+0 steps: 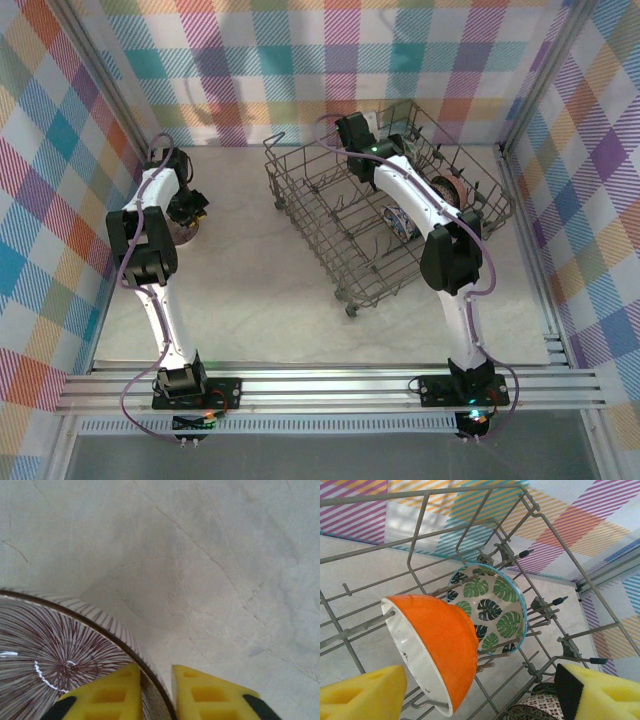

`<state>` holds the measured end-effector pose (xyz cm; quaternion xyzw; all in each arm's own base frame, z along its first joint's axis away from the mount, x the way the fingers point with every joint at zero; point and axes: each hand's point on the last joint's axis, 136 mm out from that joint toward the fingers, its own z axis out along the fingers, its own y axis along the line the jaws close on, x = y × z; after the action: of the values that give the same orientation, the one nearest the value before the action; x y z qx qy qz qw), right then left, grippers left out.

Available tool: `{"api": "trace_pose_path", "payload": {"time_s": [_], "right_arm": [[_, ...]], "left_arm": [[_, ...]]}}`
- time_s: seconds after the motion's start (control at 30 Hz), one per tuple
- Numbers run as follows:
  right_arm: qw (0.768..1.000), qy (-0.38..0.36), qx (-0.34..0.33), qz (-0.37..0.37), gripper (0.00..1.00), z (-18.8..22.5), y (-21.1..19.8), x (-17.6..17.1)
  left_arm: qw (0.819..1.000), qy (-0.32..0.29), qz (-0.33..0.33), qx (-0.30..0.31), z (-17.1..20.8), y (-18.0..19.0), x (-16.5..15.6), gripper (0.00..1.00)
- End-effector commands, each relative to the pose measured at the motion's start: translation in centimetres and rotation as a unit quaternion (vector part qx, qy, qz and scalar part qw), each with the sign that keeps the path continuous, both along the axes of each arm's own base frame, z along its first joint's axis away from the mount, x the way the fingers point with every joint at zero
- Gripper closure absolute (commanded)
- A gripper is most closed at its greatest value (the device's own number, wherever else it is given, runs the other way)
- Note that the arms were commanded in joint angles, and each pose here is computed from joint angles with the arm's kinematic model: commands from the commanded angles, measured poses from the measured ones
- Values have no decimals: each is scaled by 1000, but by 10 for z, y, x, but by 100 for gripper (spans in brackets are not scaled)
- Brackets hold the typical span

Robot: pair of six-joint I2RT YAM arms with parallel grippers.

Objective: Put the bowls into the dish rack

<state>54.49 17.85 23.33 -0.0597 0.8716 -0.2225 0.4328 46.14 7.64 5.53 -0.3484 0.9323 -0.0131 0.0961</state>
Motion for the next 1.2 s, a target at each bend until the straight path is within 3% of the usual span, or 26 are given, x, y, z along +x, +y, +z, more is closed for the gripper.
{"api": "trace_pose_path", "payload": {"time_s": [0.0,0.3,0.57,0.7,0.87,1.17], "right_arm": [[1000,-7,11,-4,22,5,0,5],[1000,-13,27,-2,22,15,5,2],[998,-39,49,24,22,40,25,4],[994,-64,56,62,22,62,46,5],[978,-92,96,162,24,92,97,-3],[894,-129,220,369,32,145,197,-54]], "left_arm": [[1000,-13,2,-24,9,-4,1,85],[995,-86,10,-55,59,-17,12,94],[971,-223,38,-74,151,-31,33,98],[936,-328,72,-110,213,-47,47,100],[882,-436,82,-156,287,-85,61,100],[812,-541,90,-203,362,-135,74,100]]}}
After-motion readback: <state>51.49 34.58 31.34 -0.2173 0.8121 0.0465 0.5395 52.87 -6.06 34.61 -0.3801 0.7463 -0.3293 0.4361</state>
